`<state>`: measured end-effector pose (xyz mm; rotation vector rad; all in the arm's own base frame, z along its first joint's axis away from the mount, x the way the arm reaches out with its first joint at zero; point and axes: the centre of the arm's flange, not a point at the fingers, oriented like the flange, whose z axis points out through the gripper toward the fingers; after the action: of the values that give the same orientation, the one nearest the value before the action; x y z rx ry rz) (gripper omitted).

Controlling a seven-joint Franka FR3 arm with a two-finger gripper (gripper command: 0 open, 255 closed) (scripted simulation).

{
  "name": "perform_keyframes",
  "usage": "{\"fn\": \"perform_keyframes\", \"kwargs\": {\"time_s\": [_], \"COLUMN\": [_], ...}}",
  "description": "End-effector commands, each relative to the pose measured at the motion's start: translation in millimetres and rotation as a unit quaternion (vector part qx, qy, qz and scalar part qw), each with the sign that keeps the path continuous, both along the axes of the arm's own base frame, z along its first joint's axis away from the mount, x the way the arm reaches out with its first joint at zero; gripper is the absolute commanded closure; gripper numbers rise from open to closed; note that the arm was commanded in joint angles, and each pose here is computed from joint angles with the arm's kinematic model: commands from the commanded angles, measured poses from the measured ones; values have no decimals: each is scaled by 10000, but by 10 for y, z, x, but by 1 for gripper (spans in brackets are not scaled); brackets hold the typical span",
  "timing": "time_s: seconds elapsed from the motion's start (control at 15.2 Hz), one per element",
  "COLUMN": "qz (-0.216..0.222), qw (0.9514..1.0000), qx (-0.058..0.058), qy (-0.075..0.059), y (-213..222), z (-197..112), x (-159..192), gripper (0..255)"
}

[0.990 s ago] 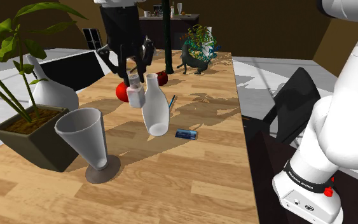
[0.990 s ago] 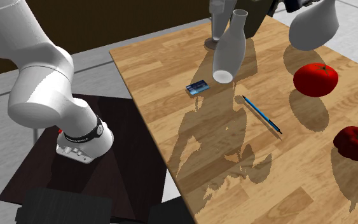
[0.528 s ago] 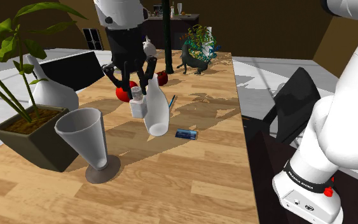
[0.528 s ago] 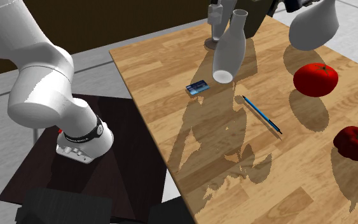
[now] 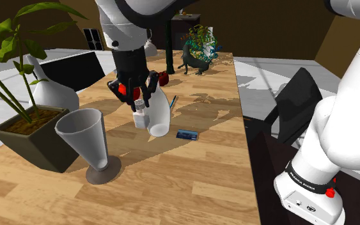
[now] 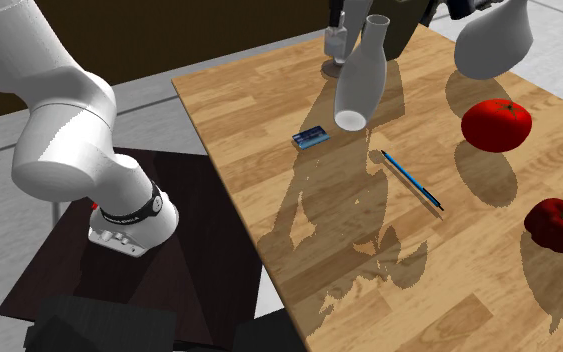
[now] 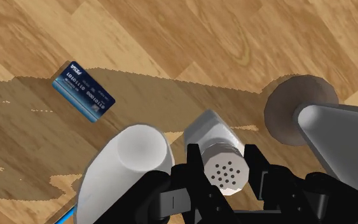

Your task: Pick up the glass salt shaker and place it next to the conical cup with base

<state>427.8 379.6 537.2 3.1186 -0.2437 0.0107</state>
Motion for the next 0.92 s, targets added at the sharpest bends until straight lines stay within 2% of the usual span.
{"fn": "perform_keyframes", "kwargs": {"time_s": [0.0,0.86], "qz": [1,1], "qw": [10000,10000], "qx": [2,2], "qy": [-3,-3], "y": [1,1], "z": [-107,-793], "x": [9,9], "gripper": [255,255]}}
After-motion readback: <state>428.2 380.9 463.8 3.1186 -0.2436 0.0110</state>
